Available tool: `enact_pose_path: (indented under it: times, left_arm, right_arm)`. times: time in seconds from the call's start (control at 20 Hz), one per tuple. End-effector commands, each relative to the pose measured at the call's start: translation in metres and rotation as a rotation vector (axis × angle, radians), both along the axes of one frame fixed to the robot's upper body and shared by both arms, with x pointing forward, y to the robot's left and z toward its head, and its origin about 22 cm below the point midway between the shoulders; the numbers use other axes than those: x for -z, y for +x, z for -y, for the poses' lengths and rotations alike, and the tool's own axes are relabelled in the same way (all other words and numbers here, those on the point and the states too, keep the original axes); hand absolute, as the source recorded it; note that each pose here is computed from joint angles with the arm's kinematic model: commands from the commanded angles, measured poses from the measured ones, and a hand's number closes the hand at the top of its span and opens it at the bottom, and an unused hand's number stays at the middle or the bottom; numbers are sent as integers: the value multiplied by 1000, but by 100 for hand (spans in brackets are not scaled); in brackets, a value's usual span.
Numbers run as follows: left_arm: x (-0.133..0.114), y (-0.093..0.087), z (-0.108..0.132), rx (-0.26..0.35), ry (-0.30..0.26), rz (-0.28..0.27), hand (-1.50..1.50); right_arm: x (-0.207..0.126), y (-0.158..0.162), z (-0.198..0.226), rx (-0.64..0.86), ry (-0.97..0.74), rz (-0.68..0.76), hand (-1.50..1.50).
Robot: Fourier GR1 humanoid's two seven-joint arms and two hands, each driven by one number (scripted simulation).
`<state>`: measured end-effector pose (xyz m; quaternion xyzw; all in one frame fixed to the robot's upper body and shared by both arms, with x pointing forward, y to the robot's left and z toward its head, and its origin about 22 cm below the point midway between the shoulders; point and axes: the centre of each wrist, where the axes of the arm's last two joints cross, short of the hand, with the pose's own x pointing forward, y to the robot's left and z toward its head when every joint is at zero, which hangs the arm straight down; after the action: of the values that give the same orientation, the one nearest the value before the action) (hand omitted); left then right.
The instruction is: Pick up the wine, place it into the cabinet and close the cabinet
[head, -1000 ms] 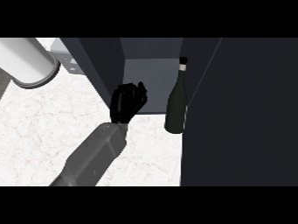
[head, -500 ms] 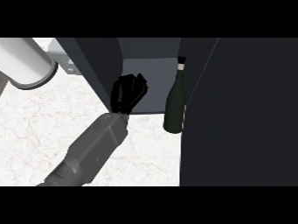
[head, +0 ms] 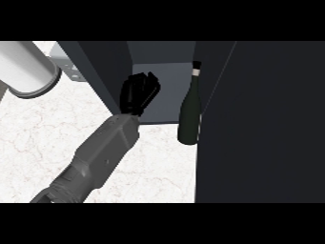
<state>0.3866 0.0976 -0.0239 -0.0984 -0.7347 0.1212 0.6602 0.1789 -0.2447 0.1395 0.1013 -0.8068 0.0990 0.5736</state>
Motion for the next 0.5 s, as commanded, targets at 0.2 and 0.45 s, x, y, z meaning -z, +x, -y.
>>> enact_pose_path:
  times: [0.2,0.45]
  left_arm:
    - [7,2,-9,-37,40,-62,150]
    - [7,7,-16,-74,49,-33,150]
  right_arm:
    - [6,6,-9,-7,-9,-1,-150]
    - [-1,7,-9,-34,-3,11,-150]
